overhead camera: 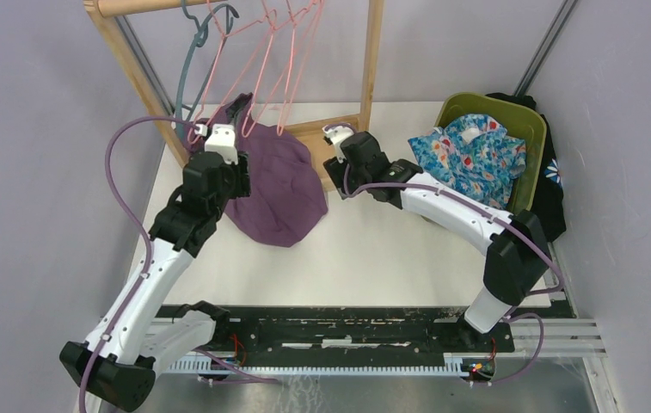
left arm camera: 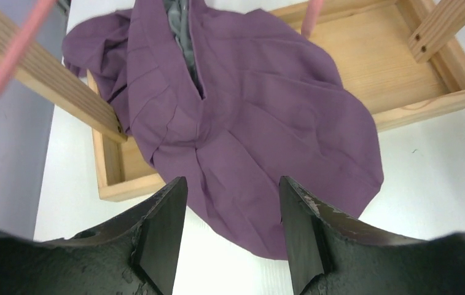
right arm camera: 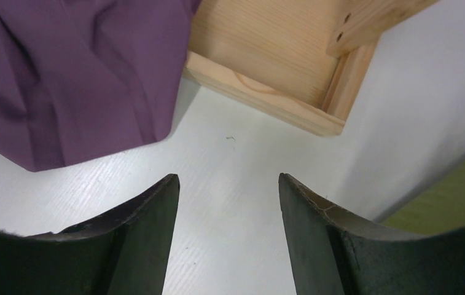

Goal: Remove the skirt from the hanger

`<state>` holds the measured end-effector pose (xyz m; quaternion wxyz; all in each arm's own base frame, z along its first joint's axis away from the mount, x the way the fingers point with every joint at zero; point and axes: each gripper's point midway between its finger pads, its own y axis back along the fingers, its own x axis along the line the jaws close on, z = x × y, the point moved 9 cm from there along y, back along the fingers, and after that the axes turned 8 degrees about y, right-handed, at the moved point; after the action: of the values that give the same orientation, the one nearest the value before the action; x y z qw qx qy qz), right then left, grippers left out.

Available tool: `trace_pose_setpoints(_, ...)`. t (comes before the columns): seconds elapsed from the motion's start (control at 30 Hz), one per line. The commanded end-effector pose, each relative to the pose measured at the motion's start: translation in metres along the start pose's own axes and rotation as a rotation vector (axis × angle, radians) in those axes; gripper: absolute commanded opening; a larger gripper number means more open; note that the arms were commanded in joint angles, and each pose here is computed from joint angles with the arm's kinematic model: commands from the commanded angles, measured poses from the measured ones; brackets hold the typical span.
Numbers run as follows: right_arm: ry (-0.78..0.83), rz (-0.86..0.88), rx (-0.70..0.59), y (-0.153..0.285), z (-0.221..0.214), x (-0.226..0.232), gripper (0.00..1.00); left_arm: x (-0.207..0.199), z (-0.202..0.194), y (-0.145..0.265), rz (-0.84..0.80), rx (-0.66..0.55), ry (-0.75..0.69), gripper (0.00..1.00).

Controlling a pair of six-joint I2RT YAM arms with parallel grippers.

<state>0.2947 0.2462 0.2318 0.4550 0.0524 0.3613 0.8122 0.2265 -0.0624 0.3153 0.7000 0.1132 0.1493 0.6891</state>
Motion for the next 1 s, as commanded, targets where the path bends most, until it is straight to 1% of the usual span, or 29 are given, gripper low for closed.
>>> trace_pose_setpoints(0.0,-0.026,0.019,-0.099,0.004,0.033,0.000,0.67,-0.001,-0.010,-0.014,0.060,-0.036,0.107,0.64)
trace_pose_setpoints(0.23,-0.024,0.013,-0.110,0.009,0.024,-0.001,0.67,0.004,-0.029,-0.049,0.233,-0.042,0.140,0.65)
trace_pose_setpoints(0.43,-0.019,0.004,-0.116,0.012,0.014,-0.002,0.67,0.010,-0.029,-0.082,0.331,-0.029,0.154,0.65)
trace_pose_setpoints(0.7,-0.021,0.006,-0.114,0.012,0.004,0.000,0.67,0.040,-0.041,-0.127,0.321,-0.002,0.207,0.63)
trace_pose_setpoints(0.77,-0.023,0.005,-0.114,0.012,0.003,0.000,0.67,0.045,-0.040,-0.139,0.304,0.007,0.181,0.63)
trace_pose_setpoints(0.87,-0.033,0.006,-0.120,0.012,0.002,0.001,0.67,0.042,-0.045,-0.157,0.259,0.040,0.144,0.62)
trace_pose_setpoints(0.97,-0.035,0.005,-0.119,0.012,0.002,0.000,0.67,0.037,-0.059,-0.172,0.203,0.088,0.147,0.62)
